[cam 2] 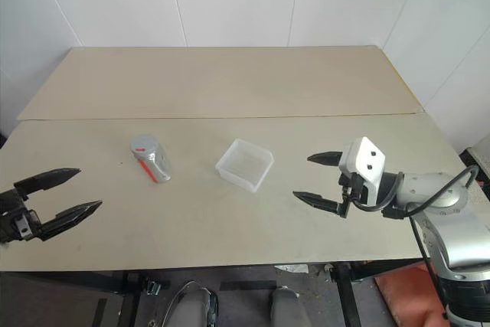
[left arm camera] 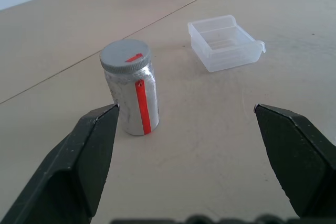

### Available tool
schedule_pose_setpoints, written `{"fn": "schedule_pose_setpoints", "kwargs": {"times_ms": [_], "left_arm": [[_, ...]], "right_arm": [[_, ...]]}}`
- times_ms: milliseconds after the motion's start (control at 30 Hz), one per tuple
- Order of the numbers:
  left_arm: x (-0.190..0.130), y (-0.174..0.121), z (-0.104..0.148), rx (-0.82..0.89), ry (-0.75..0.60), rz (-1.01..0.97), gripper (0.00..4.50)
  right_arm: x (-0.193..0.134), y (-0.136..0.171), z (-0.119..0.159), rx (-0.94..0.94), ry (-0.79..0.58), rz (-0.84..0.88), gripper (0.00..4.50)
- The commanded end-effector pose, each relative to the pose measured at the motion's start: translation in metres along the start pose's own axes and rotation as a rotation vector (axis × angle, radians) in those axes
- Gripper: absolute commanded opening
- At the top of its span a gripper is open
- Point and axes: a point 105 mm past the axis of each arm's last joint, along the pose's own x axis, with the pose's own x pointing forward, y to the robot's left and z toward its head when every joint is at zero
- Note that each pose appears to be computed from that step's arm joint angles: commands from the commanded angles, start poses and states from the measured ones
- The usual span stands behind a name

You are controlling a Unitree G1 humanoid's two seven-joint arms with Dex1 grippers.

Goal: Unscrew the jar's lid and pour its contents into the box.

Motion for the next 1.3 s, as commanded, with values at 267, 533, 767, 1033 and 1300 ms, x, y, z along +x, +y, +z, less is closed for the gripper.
{"fn": "schedule_pose_setpoints", "kwargs": {"times_ms": [267,533,767,1033,1300], "left_arm": [[0.006,-0.008,0.012,0.025,-0.086,0.072,4.46],[0.022,-0.014,-0.011,-0.005,-0.08,0.245,4.46],[0.07,-0.017,-0.017,-0.146,-0.197,0.487,4.46],[0.102,-0.001,-0.029,-0.136,-0.201,0.624,4.46],[0.121,0.008,-0.036,-0.114,-0.215,0.616,4.46]], "right_arm": [[0.012,-0.004,0.021,-0.071,-0.083,0.051,4.5],[0.007,-0.009,0.028,-0.107,-0.08,0.068,4.5],[0.009,-0.014,0.039,-0.135,-0.088,0.1,4.5],[0.01,-0.011,0.047,-0.172,-0.098,0.13,4.5],[0.008,-0.01,0.05,-0.184,-0.105,0.147,4.5]]}}
